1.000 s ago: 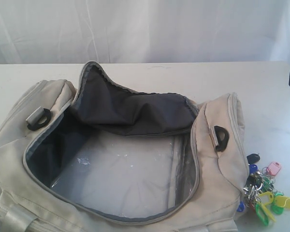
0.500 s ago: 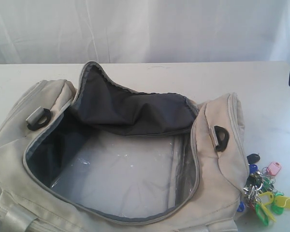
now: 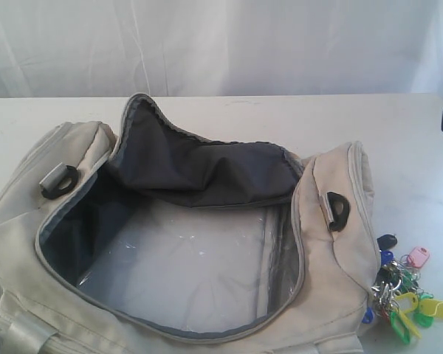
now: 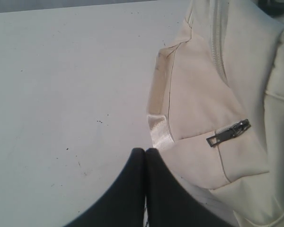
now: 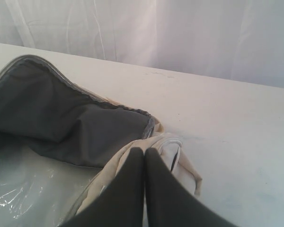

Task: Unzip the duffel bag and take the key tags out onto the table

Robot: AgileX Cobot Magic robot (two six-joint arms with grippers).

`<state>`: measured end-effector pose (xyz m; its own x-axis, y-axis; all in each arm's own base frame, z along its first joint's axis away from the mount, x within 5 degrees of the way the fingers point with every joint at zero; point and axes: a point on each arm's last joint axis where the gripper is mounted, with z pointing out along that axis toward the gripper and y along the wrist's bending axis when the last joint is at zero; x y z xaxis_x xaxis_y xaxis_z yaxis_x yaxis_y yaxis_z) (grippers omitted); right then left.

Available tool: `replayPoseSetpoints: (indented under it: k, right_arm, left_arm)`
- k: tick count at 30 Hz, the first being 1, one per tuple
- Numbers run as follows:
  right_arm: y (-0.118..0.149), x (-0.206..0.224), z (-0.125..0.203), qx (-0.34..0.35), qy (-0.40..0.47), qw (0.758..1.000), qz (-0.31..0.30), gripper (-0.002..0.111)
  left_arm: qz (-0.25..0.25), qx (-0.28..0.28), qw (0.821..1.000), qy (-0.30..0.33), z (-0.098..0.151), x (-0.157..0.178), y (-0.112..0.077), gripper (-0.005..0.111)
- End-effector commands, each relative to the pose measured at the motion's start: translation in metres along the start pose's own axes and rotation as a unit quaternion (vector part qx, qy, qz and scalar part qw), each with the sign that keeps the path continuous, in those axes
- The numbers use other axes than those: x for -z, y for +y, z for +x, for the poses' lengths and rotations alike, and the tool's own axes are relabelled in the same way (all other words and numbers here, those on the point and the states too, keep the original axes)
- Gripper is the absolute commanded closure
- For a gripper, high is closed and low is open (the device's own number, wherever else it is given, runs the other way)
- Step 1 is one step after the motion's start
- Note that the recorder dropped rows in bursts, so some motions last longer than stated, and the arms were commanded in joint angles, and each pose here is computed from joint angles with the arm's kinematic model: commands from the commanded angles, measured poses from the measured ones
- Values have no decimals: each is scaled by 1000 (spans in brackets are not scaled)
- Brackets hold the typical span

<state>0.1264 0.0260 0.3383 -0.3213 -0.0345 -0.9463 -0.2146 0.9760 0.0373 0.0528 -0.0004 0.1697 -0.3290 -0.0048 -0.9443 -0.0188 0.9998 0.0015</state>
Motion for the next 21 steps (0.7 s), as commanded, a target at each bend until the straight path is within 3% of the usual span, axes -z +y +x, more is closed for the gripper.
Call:
replayPoseSetpoints:
  k: [1,3,6,12,18,21]
  right_arm:
    - [-1,8,-1,1,-17,1000,5,108]
    - [-3,17,-2,-7,-35,999,18,108]
    - [-5,35,-2,-91,-64,993,32,108]
    - [3,94,9,-178,-157,969,68,108]
    - [19,130,35,-83,-168,980,73,108]
    - [12,117,47,-76,-216,969,87,108]
  left_arm:
    - [4,1,1000,-2,1,0,0,107]
    - [4,1,1000,-2,1,0,0,107]
    - [4,1,1000,-2,1,0,0,107]
    - [4,1,1000,-2,1,0,0,107]
    - [4,1,1000,-2,1,0,0,107]
    - [4,1,1000,-2,1,0,0,107]
